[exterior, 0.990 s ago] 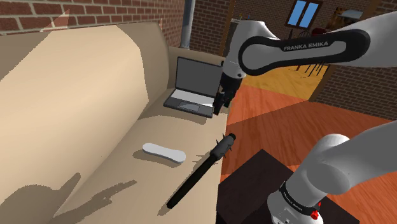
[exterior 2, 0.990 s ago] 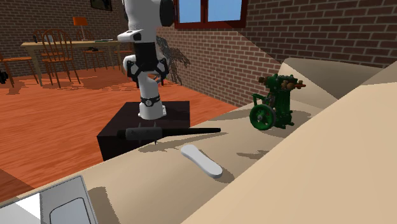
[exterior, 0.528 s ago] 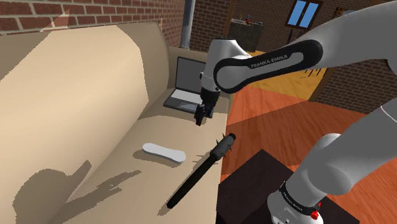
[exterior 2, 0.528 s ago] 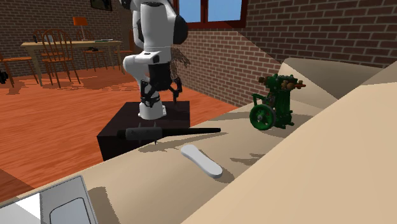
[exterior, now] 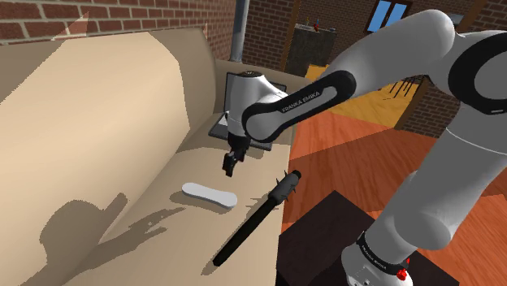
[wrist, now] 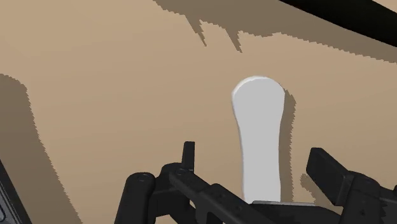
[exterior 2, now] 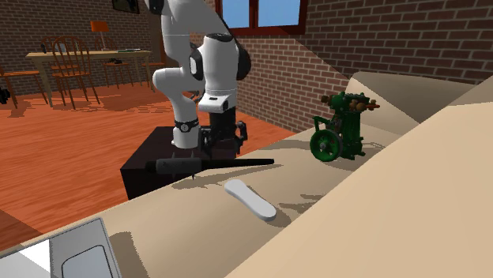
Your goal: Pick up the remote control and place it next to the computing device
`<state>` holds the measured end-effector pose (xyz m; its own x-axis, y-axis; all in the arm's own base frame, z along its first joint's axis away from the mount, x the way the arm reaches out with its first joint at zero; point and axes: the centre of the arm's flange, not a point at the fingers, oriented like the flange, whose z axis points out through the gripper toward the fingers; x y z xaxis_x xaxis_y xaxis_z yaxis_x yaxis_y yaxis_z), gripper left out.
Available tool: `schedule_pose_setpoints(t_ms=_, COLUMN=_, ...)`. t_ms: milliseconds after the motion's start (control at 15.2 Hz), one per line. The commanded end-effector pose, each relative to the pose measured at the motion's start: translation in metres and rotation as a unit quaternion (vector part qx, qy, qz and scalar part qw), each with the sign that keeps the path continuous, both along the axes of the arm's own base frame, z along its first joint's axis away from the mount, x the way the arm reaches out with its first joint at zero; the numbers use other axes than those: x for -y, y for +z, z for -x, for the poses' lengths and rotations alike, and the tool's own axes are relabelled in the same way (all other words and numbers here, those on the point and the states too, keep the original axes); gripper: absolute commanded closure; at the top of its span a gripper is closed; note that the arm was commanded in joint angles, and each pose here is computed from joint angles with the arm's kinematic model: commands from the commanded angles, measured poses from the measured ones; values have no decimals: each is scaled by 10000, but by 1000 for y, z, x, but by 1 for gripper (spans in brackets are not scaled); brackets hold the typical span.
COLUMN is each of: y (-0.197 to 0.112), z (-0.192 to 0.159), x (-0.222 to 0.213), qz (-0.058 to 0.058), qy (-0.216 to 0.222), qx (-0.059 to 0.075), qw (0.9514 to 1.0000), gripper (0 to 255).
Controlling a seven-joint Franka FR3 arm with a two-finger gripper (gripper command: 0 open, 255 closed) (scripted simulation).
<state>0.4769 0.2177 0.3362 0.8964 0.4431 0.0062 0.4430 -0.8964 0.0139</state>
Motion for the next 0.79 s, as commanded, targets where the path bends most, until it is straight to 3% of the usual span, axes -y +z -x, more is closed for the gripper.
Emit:
schedule_pose_setpoints(t_ms=0, y=-21, z=-8, x=-16, qz=29, qy=154, qx=-9, qw=9999, gripper=0)
schedule_pose_setpoints(t_ms=462, y=-88, z=-35, x=-77, qz=143, qy=688, qx=-33, qw=9975, gripper=0)
schedule_pose_setpoints(t_ms=726, y=-109, z=-37, x=-81, qz=151, qy=726, qx=-35, qw=9972, gripper=0)
